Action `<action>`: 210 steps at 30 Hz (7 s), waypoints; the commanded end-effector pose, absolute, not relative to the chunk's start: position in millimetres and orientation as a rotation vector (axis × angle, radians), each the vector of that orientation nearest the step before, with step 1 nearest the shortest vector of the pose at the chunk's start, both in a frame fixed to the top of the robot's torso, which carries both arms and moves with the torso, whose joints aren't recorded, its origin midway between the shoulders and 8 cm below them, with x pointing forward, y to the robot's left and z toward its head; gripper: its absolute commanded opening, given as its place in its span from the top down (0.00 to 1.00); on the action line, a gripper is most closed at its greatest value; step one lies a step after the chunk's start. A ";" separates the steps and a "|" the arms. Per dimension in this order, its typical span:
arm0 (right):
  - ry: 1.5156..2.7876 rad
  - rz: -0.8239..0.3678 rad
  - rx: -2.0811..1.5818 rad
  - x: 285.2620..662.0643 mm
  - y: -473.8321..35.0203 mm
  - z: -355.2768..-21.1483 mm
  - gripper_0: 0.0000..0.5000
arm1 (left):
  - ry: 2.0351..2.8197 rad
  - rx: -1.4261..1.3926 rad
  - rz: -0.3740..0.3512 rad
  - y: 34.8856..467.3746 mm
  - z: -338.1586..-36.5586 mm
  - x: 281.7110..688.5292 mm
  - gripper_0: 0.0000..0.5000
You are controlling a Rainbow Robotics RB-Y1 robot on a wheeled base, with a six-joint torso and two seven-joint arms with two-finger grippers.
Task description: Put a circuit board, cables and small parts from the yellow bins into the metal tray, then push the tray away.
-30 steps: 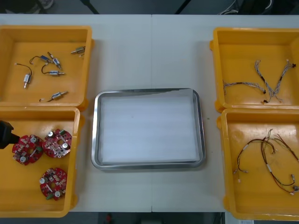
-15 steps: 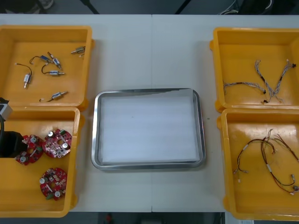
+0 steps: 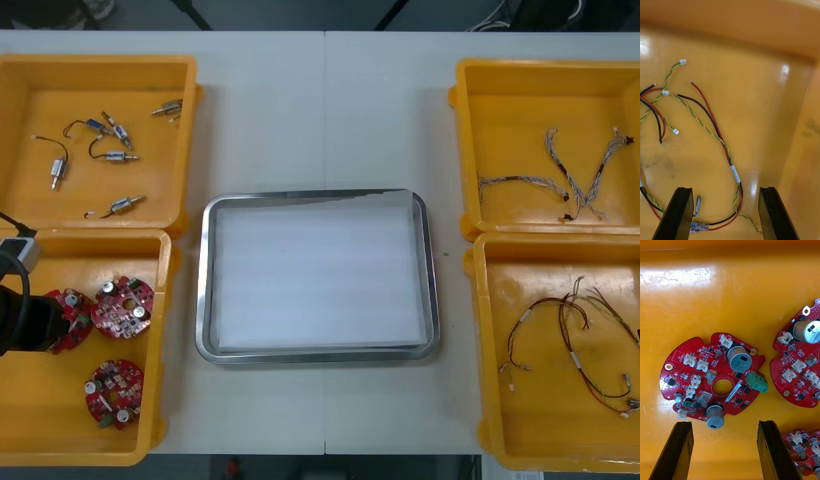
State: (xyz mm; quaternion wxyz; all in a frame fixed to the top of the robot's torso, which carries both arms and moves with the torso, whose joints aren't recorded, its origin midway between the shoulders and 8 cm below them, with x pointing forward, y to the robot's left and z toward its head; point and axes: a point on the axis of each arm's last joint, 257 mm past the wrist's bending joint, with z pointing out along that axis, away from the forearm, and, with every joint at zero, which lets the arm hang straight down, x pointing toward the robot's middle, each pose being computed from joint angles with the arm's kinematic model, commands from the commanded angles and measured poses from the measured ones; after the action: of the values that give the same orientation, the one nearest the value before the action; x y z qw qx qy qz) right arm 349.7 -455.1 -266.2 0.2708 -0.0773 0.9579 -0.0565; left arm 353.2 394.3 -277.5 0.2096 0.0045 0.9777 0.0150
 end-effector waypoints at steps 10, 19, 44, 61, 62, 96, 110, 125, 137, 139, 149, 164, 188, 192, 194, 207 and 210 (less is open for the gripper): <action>2.609 -0.146 -0.247 342.9 -462.7 -293.3 0.00 | 2.706 0.088 0.104 408.5 -300.7 350.7 0.00; 2.610 -0.123 -0.217 344.3 -468.3 -312.2 0.00 | 2.715 0.093 0.120 411.8 -307.9 346.3 0.00; 2.651 -0.058 -0.134 340.0 -469.6 -347.8 0.00 | 2.717 0.115 0.136 407.4 -321.9 340.9 0.00; 2.631 -0.033 -0.144 346.2 -462.7 -338.3 1.00 | 2.706 0.109 0.139 409.4 -319.3 343.4 1.00; 2.627 -0.035 -0.151 348.1 -461.8 -332.5 1.00 | 2.704 0.110 0.142 410.9 -317.6 344.2 1.00; 2.637 -0.149 -0.412 321.4 -412.6 -141.7 1.00 | 2.683 0.139 0.097 354.4 -134.1 353.0 1.00; 2.461 -0.076 -0.617 345.4 -350.2 -81.7 1.00 | 2.664 0.271 0.005 244.8 -129.5 360.8 1.00; 2.467 -0.187 -0.809 333.6 -328.9 -88.9 1.00 | 2.697 0.398 -0.009 168.3 -170.0 363.0 1.00; 2.419 -0.299 -0.924 329.1 -317.1 -92.2 1.00 | 2.719 0.426 -0.070 112.8 -220.7 372.4 1.00; 2.419 -0.295 -0.928 328.7 -316.3 -92.7 1.00 | 2.720 0.435 -0.068 108.2 -231.4 373.8 1.00; 2.424 -0.292 -0.948 327.4 -314.8 -96.0 1.00 | 2.724 0.425 -0.057 97.6 -271.2 381.9 1.00; 2.447 -0.283 -0.931 329.3 -319.0 -99.6 1.00 | 2.706 0.418 -0.029 93.7 -290.3 380.4 1.00; 2.492 -0.259 -0.858 337.5 -330.7 -100.5 1.00 | 2.713 0.318 -0.061 106.0 -238.0 378.4 0.00; 2.486 -0.270 -0.859 339.4 -332.0 -96.8 1.00 | 2.704 0.296 -0.050 122.1 -213.1 379.2 0.00; 2.486 -0.274 -0.859 339.6 -332.8 -95.4 1.00 | 2.703 0.285 -0.043 131.2 -201.5 379.4 0.00; 2.373 -0.262 -1.141 349.1 -275.5 -86.8 1.00 | 2.648 0.285 -0.035 201.8 -128.3 409.7 0.00; 2.322 -0.253 -1.237 352.4 -250.2 -85.8 1.00 | 2.640 0.257 -0.017 223.1 -118.3 420.9 0.00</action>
State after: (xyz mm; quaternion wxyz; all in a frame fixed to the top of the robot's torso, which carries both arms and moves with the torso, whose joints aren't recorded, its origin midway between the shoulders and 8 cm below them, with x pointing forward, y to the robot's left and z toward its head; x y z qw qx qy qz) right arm 347.3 -273.7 -97.4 0.2414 -0.4090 0.8766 -0.0778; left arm 403.3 194.1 -147.8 0.2153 0.0561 0.9743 -0.0365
